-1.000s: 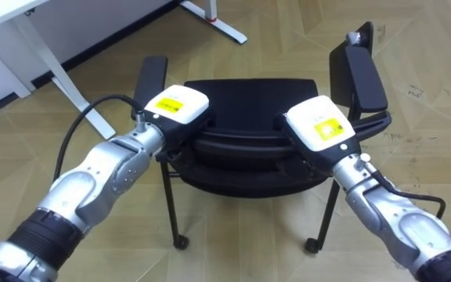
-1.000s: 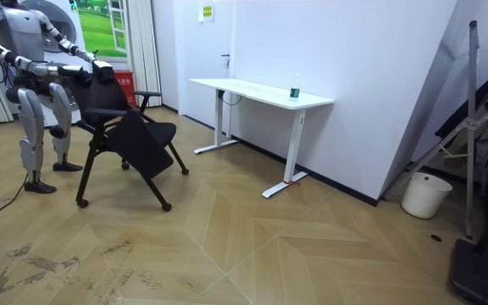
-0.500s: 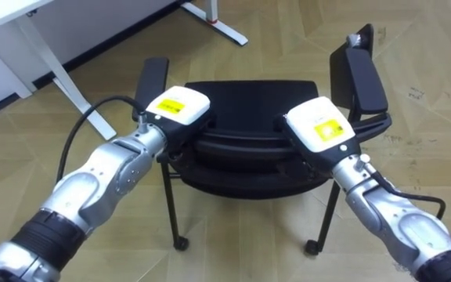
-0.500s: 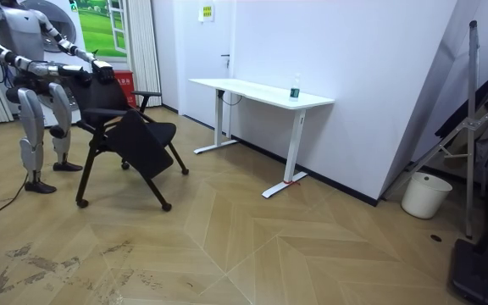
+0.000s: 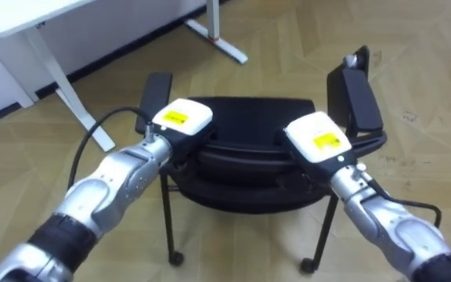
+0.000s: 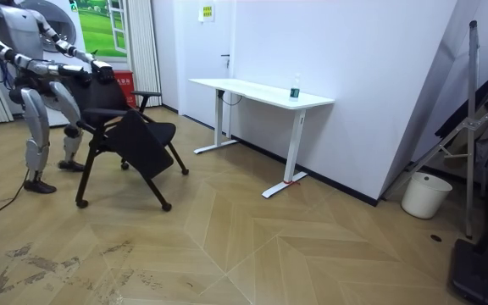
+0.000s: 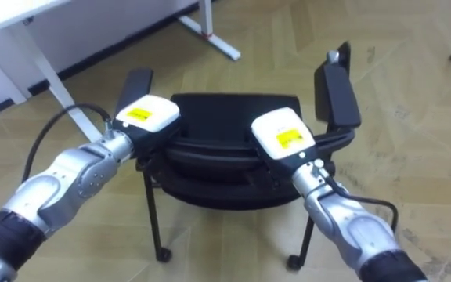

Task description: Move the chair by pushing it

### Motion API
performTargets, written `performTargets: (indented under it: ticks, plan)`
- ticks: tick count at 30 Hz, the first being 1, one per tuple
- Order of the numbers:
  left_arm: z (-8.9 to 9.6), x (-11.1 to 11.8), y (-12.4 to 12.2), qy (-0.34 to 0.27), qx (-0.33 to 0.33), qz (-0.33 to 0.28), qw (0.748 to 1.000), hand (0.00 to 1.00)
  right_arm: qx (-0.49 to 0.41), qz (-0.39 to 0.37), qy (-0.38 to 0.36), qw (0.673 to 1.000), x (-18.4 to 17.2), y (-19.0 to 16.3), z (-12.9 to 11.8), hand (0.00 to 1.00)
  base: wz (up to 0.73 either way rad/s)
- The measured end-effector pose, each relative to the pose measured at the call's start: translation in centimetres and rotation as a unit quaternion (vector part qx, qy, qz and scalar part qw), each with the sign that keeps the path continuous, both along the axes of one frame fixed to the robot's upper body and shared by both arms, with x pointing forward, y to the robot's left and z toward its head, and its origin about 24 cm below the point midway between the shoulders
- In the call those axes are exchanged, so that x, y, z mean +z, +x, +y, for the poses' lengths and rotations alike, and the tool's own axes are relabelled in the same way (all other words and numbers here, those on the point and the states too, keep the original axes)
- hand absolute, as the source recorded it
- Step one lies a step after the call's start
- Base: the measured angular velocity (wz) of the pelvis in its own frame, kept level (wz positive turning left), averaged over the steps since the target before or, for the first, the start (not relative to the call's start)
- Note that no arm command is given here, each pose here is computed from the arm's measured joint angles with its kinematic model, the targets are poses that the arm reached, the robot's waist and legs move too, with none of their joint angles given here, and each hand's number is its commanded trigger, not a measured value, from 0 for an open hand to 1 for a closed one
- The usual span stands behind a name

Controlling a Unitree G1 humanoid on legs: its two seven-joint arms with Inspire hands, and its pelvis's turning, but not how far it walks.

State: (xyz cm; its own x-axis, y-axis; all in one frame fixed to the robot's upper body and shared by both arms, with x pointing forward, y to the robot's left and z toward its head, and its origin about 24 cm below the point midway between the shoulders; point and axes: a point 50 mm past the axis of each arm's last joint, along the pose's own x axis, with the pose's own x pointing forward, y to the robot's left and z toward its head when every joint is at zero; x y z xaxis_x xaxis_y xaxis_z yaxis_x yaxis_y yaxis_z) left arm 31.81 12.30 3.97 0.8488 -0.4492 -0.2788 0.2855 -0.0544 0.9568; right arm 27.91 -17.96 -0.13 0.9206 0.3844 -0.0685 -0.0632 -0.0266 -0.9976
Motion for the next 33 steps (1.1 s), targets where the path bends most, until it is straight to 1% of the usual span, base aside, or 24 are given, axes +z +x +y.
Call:
performTargets:
  ticks: [1, 4, 8, 17, 23, 27, 30, 33]
  plan:
    - [-0.3, 1.0, 0.6, 0.0, -0.004, -0.015, 1.0, 1.0, -0.004, -0.011, 0.003, 1.0, 0.8, 0.7, -0.3, 1.0, 0.0]
    - [-0.6, 0.9, 1.3, -0.006, 0.007, -0.015, 1.0, 1.0, -0.015, -0.009, -0.001, 1.0, 0.9, 1.5, -0.2, 1.0, 0.0]
    - [-0.5, 0.9, 1.3, -0.014, 0.006, -0.012, 1.0, 1.0, -0.013, -0.024, -0.006, 1.0, 1.0, 1.4, -0.3, 1.0, -0.21]
    - [-0.6, 1.7, 1.7, -0.019, 0.002, -0.026, 0.999, 1.0, -0.015, -0.055, -0.008, 0.998, 1.4, 1.7, -0.3, 1.0, -0.24]
    - [-0.4, 1.6, 1.8, -0.024, 0.002, -0.029, 0.999, 1.0, -0.014, -0.067, -0.011, 0.998, 1.0, 1.9, -0.2, 1.0, -0.09]
    - [0.4, 2.1, 2.1, -0.026, 0.006, -0.048, 0.998, 1.0, -0.011, -0.087, -0.013, 0.996, 1.5, 2.4, 0.5, 1.0, -0.28]
    - [0.7, 1.9, 2.1, -0.024, 0.006, -0.048, 0.999, 1.0, -0.013, -0.081, -0.007, 0.997, 1.2, 2.2, 0.8, 1.0, 0.51]
    - [0.3, 1.4, 1.8, -0.017, -0.001, -0.04, 0.999, 1.0, -0.018, -0.073, -0.004, 0.997, 0.4, 1.4, 0.7, 1.0, 0.73]
